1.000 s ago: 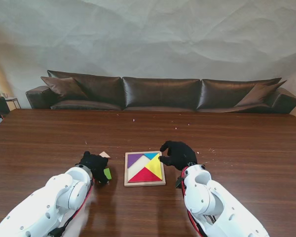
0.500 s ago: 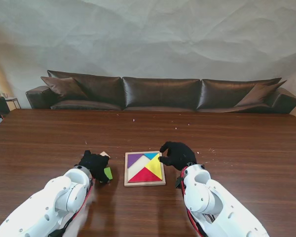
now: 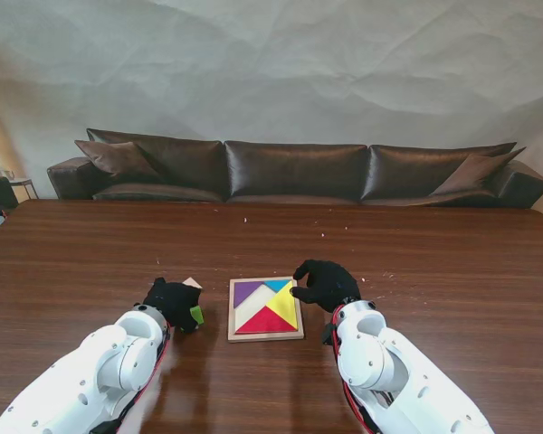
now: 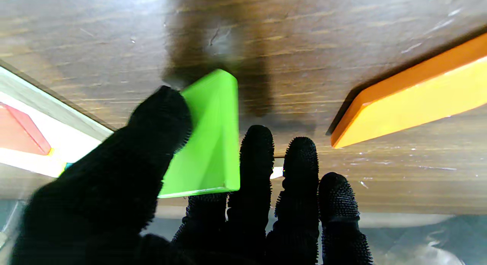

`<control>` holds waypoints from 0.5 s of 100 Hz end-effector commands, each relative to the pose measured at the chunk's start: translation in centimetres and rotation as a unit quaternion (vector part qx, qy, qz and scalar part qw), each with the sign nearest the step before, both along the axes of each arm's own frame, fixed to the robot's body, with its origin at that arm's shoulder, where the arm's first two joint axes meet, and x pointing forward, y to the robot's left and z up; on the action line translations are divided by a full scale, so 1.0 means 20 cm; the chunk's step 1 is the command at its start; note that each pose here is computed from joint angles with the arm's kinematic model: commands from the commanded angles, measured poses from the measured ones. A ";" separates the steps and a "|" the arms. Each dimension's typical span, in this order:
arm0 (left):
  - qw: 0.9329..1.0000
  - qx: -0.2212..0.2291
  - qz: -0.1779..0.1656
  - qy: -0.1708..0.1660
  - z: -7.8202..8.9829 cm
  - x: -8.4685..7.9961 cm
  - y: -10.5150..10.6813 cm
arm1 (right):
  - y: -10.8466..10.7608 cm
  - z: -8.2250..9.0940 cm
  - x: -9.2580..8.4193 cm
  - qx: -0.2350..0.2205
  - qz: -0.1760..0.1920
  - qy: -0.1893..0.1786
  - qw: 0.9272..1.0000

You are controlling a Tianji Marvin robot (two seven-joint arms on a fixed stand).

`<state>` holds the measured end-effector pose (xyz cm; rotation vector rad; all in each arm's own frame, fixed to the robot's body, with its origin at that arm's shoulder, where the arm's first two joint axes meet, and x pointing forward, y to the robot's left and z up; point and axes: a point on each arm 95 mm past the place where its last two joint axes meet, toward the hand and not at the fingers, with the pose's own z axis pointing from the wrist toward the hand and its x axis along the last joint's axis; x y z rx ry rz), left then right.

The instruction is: Assemble the tangram pieces into a square

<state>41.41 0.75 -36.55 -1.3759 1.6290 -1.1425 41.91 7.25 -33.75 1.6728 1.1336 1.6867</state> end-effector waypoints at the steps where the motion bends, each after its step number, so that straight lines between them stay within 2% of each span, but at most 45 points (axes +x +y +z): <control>1: 1.000 -0.010 0.002 0.012 -0.02 -0.01 -0.01 | 0.02 -0.01 -0.01 0.002 0.007 0.008 1.000; 30: 0.999 -0.042 0.006 0.008 0.01 0.01 -0.02 | 0.01 -0.02 0.00 0.002 0.004 0.010 1.000; 50: 0.997 -0.071 0.010 0.004 0.08 0.03 -0.03 | 0.01 -0.02 0.00 0.001 0.005 0.013 1.000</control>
